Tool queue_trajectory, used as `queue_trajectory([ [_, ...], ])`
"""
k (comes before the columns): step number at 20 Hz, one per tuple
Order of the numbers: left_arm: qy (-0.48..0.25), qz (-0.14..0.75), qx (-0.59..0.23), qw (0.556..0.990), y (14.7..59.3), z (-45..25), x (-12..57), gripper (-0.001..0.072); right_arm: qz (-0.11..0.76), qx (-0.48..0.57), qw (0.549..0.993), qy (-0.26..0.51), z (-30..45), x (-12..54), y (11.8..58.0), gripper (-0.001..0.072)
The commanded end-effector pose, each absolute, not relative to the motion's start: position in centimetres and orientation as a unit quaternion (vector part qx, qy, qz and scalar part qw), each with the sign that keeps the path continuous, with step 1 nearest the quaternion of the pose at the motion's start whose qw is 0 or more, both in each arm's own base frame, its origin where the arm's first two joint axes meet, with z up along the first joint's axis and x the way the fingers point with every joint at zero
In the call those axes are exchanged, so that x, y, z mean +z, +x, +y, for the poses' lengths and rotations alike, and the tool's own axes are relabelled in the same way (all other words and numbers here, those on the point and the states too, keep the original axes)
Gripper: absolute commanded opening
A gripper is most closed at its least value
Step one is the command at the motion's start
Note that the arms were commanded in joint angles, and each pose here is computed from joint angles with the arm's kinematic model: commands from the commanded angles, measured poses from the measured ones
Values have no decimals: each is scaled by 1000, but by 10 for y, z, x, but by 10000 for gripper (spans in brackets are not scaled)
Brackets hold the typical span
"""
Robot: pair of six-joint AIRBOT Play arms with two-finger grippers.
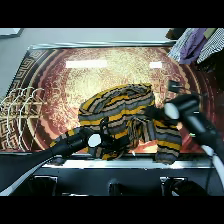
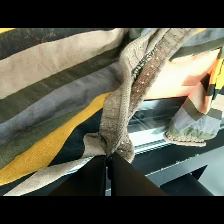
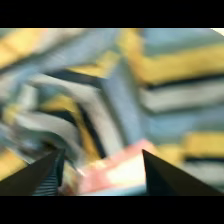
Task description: Fold the clothes and pants, and hang the long-sleeved shirts on hangers.
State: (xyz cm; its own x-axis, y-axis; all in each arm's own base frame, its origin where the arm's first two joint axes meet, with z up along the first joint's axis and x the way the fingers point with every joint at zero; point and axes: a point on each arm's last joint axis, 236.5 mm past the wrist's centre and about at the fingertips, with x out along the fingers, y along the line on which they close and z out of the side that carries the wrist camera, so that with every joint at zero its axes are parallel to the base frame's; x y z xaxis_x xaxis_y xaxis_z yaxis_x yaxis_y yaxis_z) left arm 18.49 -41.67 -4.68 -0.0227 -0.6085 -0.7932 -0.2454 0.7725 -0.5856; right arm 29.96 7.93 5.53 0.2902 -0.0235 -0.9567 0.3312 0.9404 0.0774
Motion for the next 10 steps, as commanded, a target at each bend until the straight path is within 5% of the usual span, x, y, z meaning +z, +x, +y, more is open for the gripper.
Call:
queue_trajectory([
  [1,-304,700,-144,630,186,-416,-47,27,641,-90,739,190,67,59,240,601],
  [6,-293,698,-155,635,186,-416,-48,28,668,-55,629,394,142,3,196,602],
  [10,-287,696,-162,638,186,-416,-47,28,666,-72,577,468,160,-34,186,593],
])
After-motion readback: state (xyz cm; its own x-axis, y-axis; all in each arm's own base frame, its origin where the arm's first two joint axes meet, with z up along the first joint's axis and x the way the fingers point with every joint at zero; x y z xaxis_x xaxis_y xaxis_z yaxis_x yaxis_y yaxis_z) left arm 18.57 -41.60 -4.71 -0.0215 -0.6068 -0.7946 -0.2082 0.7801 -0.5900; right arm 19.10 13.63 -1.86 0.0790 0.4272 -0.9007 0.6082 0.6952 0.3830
